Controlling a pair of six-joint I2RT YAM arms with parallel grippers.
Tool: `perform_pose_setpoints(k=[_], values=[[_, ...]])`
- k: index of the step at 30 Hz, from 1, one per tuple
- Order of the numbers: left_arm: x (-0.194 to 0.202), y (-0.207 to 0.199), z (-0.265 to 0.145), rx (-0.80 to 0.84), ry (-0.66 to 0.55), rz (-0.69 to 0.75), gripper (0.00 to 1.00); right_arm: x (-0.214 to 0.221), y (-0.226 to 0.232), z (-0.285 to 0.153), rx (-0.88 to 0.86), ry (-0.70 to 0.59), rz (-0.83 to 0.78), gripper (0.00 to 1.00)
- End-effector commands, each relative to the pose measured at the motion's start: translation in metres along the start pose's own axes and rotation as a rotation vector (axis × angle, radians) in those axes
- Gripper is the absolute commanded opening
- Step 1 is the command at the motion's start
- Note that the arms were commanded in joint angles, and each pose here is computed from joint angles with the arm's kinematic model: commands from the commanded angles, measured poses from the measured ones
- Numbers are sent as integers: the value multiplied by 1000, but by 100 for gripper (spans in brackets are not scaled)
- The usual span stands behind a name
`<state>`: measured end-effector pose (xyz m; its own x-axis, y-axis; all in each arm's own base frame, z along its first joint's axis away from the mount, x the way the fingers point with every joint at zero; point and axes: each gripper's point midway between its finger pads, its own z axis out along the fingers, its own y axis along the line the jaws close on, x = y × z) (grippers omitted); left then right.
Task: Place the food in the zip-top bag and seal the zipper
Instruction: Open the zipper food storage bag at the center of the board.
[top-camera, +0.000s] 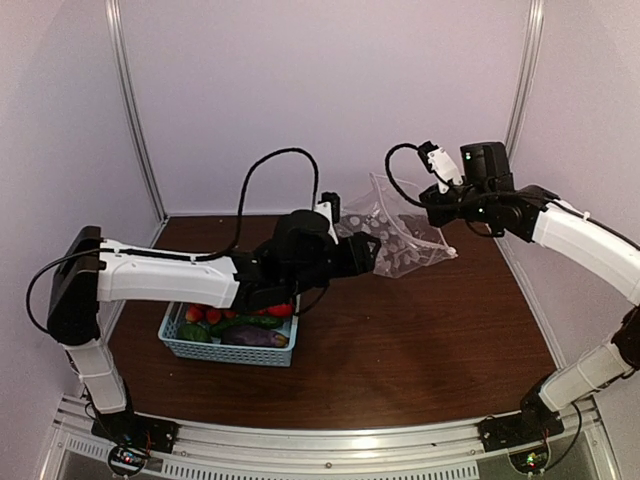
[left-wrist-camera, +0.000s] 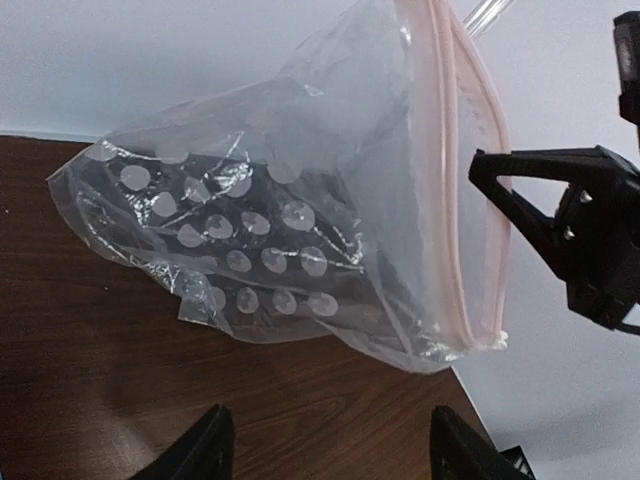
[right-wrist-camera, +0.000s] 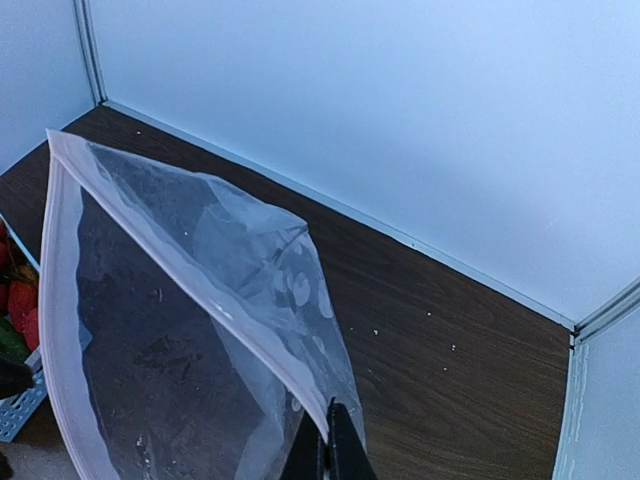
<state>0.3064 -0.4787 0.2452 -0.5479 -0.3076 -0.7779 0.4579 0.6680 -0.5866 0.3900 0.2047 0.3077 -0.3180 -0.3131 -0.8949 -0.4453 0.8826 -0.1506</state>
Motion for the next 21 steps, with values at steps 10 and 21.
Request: perform_pose_setpoints(k=[10, 21], values=[[-28, 28, -86, -91, 47, 288, 76, -55, -161, -39, 409, -103, 39, 0], [-4, 147, -135, -495, 435, 266, 86, 80, -25, 39, -114, 203, 35, 0]])
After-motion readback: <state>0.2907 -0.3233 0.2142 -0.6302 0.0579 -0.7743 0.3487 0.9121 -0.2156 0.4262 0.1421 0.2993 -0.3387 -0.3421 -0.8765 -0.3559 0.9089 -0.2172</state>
